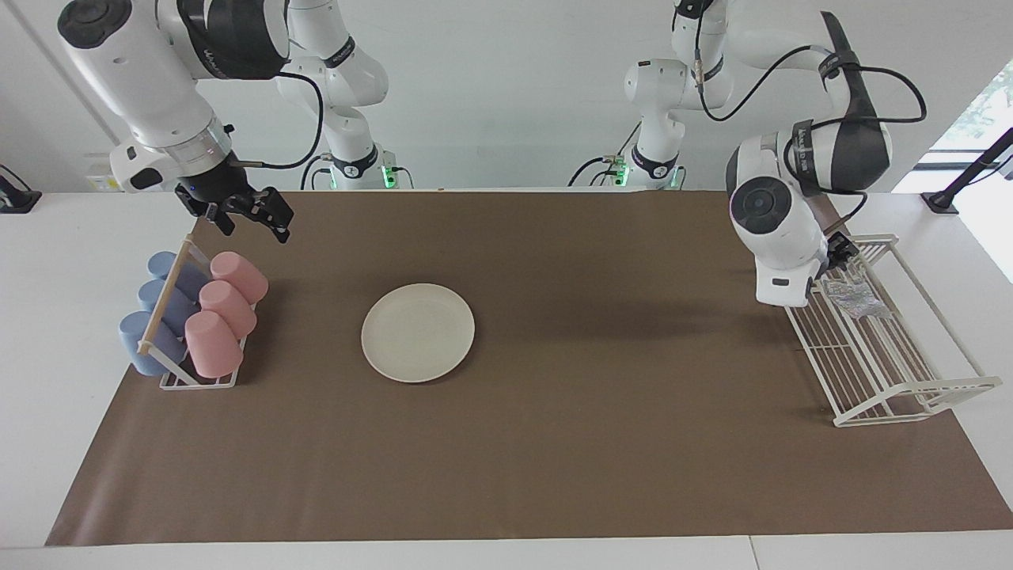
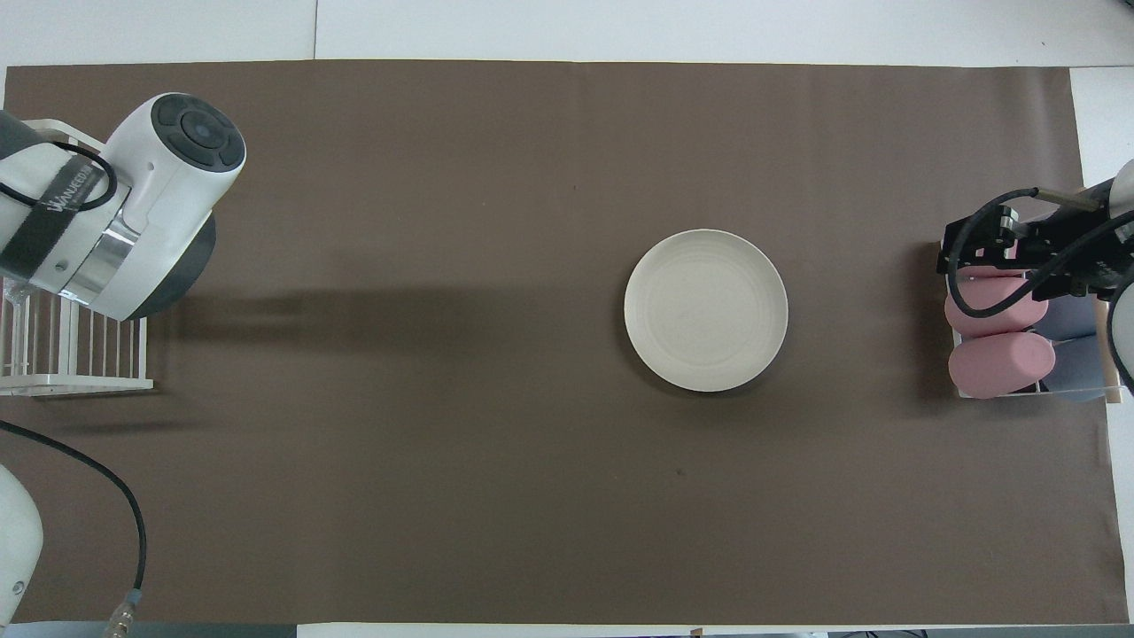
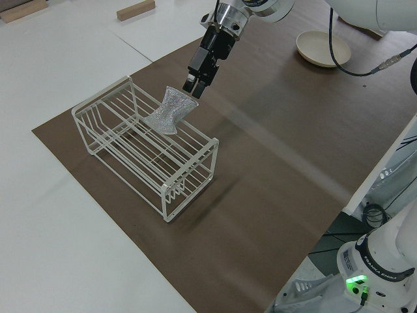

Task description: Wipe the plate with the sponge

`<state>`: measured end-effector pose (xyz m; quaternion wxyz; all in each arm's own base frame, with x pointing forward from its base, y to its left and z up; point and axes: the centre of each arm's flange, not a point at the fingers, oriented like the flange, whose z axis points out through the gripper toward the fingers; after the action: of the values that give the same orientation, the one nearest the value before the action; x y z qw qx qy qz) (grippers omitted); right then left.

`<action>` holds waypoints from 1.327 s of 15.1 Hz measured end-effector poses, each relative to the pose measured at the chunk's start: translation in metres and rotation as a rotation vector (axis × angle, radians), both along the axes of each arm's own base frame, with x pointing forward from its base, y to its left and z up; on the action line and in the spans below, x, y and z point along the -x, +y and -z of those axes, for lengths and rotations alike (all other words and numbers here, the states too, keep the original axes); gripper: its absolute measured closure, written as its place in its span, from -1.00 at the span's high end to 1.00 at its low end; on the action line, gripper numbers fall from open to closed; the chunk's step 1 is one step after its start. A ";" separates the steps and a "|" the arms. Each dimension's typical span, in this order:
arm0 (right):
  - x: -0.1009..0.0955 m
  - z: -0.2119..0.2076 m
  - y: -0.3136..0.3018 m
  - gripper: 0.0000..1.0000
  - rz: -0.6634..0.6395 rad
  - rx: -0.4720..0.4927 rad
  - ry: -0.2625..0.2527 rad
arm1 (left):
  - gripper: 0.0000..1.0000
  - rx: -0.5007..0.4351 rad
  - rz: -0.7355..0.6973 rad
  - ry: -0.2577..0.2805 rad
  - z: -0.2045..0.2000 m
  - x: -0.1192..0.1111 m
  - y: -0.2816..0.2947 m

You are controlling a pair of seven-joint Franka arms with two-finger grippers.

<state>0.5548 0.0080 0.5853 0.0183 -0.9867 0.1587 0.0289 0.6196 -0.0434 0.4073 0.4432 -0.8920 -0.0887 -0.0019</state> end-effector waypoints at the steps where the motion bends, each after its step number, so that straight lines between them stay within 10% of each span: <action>1: 0.000 0.000 0.003 1.00 0.026 0.002 0.001 | 1.00 -0.011 -0.001 -0.001 0.005 -0.003 0.003; 8: 0.003 0.000 0.046 1.00 0.302 0.021 0.020 | 0.91 0.002 -0.009 -0.044 0.000 -0.012 0.016; 16: 0.010 0.003 0.069 1.00 0.484 0.048 0.066 | -0.89 0.016 -0.020 -0.100 0.001 -0.016 0.018; 20: 0.018 0.004 0.085 1.00 0.624 0.068 0.103 | -0.92 0.016 -0.024 -0.106 -0.001 -0.017 0.020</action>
<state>0.5371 0.0934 0.5811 -0.0148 -0.8876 0.4555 0.0664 0.6371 -0.0235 0.4085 0.4307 -0.8931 -0.1227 -0.0432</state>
